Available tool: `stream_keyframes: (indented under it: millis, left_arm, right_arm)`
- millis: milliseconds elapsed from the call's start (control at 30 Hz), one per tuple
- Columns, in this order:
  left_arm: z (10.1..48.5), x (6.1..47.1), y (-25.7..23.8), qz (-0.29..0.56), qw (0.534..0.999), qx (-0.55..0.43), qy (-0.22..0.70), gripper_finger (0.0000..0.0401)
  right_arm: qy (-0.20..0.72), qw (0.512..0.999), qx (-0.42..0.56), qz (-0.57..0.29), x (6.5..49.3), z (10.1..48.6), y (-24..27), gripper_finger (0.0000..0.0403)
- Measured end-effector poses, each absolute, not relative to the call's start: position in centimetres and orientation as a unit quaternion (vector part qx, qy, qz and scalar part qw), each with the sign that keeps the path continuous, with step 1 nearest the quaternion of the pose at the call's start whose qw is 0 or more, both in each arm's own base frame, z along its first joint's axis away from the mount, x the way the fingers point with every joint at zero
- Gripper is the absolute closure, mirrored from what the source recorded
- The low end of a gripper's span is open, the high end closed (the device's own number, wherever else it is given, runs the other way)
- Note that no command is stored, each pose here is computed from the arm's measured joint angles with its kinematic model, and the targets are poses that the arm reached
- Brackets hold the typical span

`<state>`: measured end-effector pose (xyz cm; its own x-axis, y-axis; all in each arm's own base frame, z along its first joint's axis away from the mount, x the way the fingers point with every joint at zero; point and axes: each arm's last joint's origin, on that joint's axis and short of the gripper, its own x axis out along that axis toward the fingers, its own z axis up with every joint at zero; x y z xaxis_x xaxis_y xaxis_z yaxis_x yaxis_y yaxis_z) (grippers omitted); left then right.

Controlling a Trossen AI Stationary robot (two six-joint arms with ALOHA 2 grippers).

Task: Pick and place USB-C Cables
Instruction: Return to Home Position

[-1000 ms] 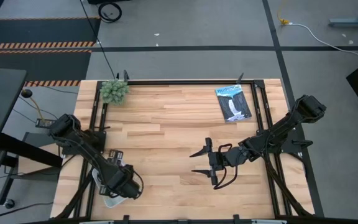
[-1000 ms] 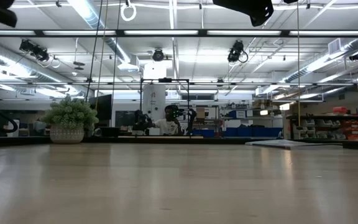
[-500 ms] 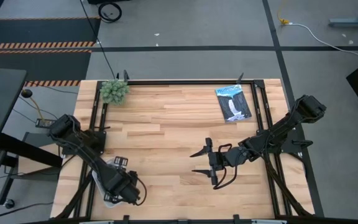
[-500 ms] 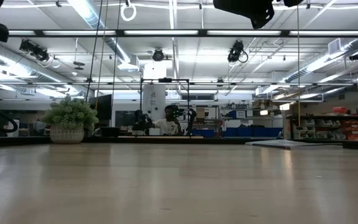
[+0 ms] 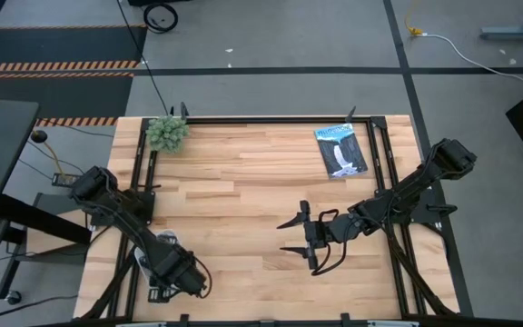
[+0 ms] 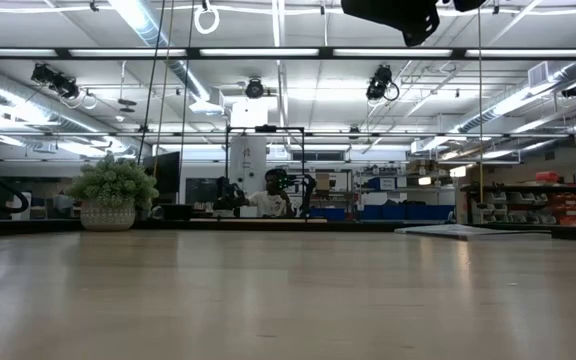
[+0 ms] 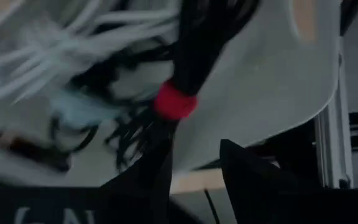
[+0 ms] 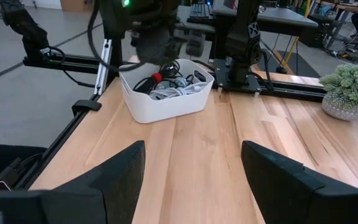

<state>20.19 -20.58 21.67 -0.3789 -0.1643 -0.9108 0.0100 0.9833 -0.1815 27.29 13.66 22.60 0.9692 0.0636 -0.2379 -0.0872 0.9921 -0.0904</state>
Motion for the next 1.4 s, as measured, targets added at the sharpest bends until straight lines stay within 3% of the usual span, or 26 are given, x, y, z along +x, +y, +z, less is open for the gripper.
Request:
stream_keyframes:
  millis: [133,300,533,900,1200,1400]
  left_arm:
    - [23.4,21.0,-19.9,-0.045,0.573,-0.042,0.817,0.0275]
    - [25.4,22.6,-19.8,-0.009,0.674,0.031,0.738,0.0295]
    - [27.9,24.3,-17.4,-0.015,0.779,0.090,0.621,0.0331]
    - [32.5,24.0,-12.3,-0.027,0.906,0.116,0.406,0.0389]
    - [35.7,20.6,-10.0,-0.009,0.960,0.164,0.228,0.0391]
    - [35.6,18.1,-7.9,0.002,0.977,0.169,0.131,0.0391]
  right_arm:
    - [0.120,0.991,-0.052,0.037,27.3,22.6,13.6,0.0131]
    - [0.127,0.989,-0.061,0.034,26.6,23.4,13.2,0.0131]
    - [0.133,0.989,-0.063,0.027,24.8,25.3,12.3,0.0131]
    - [0.130,0.989,-0.064,0.018,21.4,28.5,9.9,0.0131]
    - [0.098,0.995,-0.031,0.006,19.3,29.4,8.3,0.0131]
    - [0.054,0.999,0.003,0.008,17.8,28.6,7.7,0.0131]
